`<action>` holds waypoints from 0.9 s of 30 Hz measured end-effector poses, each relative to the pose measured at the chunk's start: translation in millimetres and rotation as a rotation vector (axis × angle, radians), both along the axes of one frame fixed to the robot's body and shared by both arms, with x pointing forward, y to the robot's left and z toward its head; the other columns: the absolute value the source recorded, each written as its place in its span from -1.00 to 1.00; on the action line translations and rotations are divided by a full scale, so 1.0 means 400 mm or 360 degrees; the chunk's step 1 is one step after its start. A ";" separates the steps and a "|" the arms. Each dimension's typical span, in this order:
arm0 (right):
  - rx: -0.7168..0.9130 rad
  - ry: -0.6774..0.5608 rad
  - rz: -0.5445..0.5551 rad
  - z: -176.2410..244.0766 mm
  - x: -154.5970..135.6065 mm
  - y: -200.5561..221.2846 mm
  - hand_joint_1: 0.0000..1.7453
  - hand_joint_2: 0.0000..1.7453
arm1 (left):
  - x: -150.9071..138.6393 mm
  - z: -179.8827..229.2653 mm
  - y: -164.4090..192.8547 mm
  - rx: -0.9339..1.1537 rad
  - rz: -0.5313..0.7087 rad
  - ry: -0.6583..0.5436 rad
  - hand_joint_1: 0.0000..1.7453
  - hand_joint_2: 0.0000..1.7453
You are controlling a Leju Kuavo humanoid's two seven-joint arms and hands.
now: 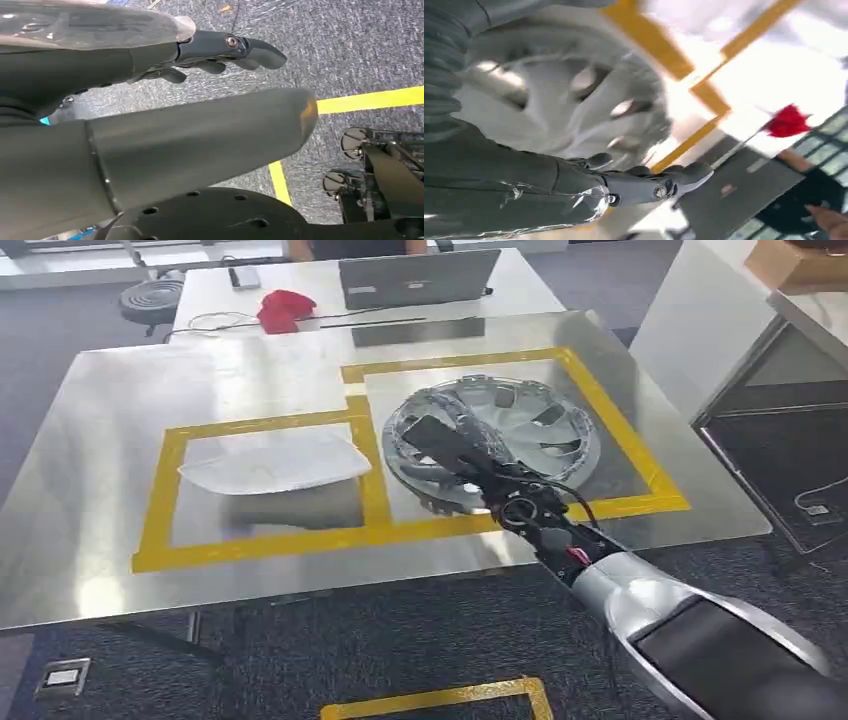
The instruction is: Take the parts from the cabinet and place them on the table.
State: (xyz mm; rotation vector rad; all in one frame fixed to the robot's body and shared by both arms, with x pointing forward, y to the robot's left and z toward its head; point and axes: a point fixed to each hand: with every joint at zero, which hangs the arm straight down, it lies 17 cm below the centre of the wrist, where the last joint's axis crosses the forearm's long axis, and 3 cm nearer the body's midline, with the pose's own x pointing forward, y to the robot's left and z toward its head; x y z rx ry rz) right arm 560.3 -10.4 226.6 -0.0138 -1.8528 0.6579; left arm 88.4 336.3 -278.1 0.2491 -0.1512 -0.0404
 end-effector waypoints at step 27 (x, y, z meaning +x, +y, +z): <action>0.1262 -0.0292 0.0569 0.333 -0.342 -0.222 -1.00 1.00 | -0.008 0.000 0.015 0.0019 0.0074 0.0017 -1.00 -1.00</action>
